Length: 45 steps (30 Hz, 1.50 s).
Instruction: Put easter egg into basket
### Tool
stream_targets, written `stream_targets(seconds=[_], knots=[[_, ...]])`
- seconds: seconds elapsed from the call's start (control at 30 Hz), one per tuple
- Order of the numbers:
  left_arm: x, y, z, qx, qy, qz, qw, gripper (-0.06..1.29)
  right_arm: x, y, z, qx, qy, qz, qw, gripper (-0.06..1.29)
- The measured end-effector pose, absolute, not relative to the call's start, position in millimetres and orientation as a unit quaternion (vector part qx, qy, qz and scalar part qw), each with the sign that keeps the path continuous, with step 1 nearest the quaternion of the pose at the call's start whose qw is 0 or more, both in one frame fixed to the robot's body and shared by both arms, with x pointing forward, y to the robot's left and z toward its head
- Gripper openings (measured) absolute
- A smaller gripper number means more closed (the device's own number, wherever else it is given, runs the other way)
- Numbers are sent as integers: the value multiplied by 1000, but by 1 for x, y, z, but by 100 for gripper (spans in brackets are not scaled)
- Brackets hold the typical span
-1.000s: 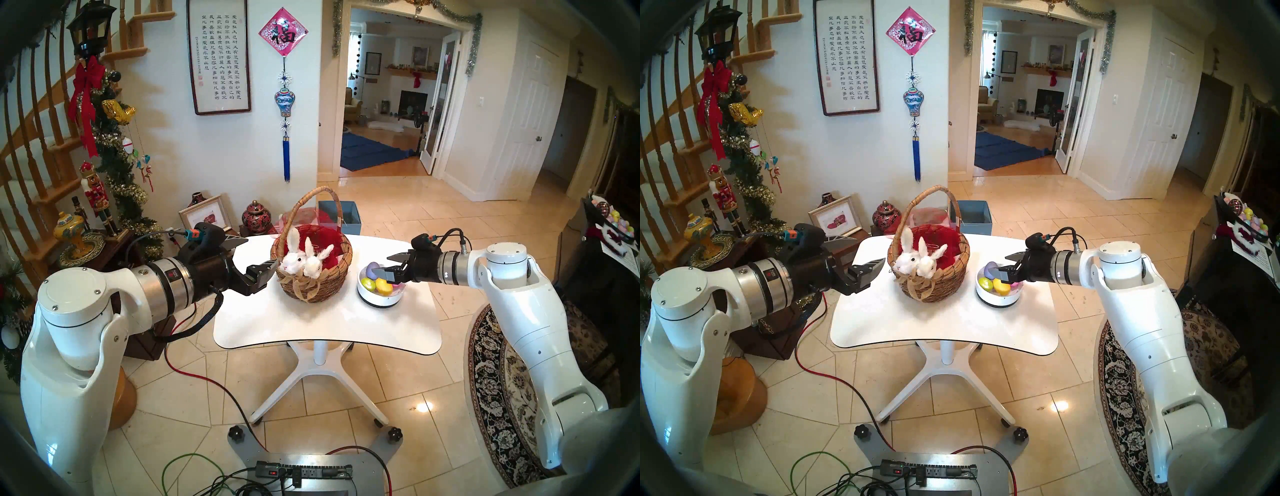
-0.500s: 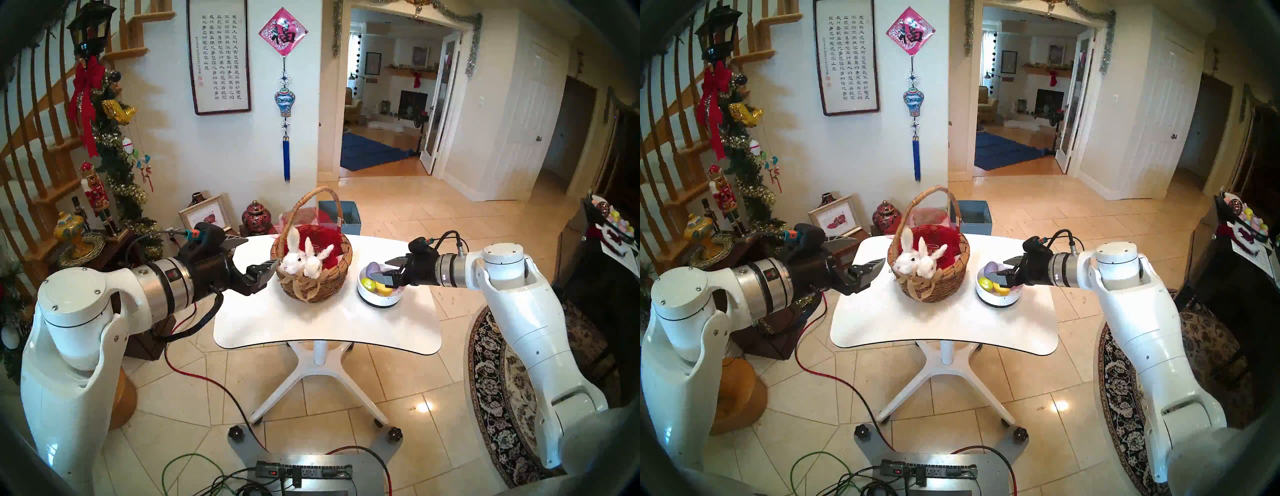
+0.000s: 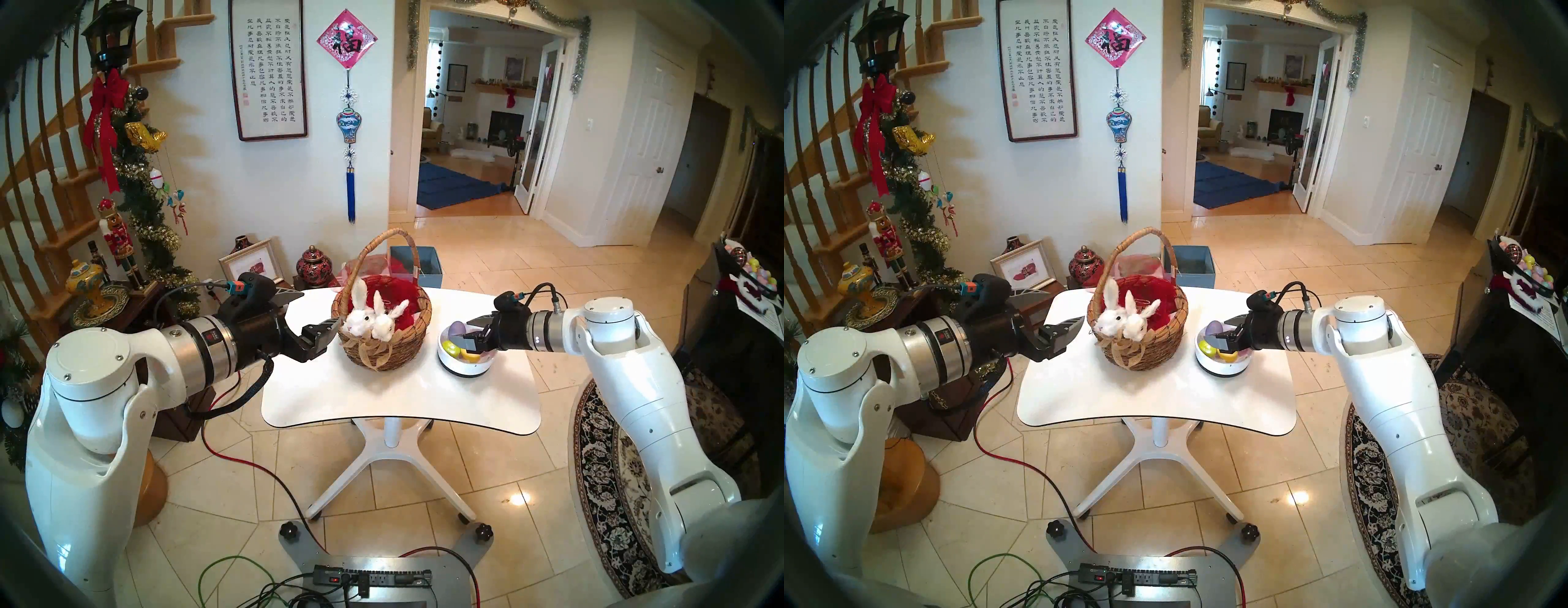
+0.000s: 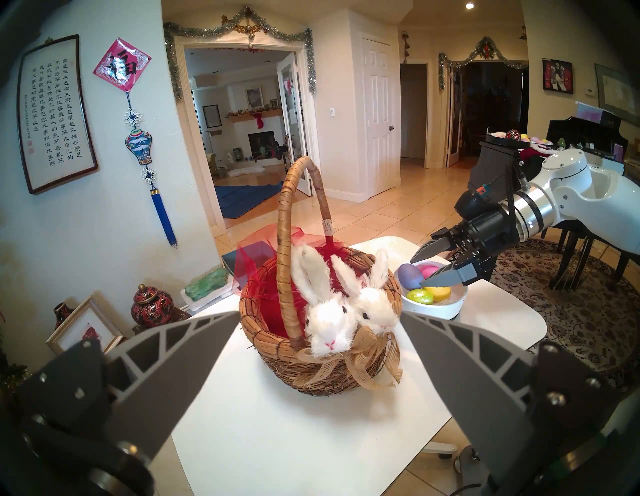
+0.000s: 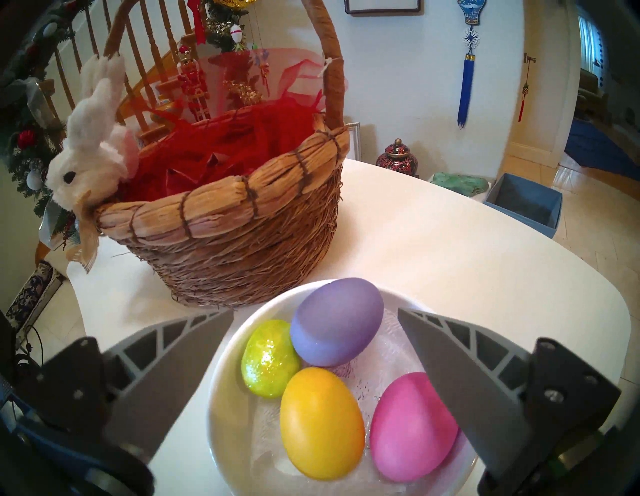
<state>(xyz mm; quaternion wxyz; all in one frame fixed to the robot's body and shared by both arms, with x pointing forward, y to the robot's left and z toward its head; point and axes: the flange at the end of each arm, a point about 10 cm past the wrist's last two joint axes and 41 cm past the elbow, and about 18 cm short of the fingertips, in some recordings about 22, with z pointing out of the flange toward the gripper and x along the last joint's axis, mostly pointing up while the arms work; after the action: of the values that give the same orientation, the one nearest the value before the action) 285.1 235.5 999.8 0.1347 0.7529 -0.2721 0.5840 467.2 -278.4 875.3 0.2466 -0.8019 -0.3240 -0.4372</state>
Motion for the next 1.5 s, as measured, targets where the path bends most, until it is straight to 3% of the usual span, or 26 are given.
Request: stream_targets(seconds=[0.63,1.5], knots=[[285,235,1000,753,-272,584,135,126,471,-276,870,-806,-332,-440,216,123],[285,236,1000,753,-272,584,134,126,471,-272,867,-801,-335,-442,227,123]])
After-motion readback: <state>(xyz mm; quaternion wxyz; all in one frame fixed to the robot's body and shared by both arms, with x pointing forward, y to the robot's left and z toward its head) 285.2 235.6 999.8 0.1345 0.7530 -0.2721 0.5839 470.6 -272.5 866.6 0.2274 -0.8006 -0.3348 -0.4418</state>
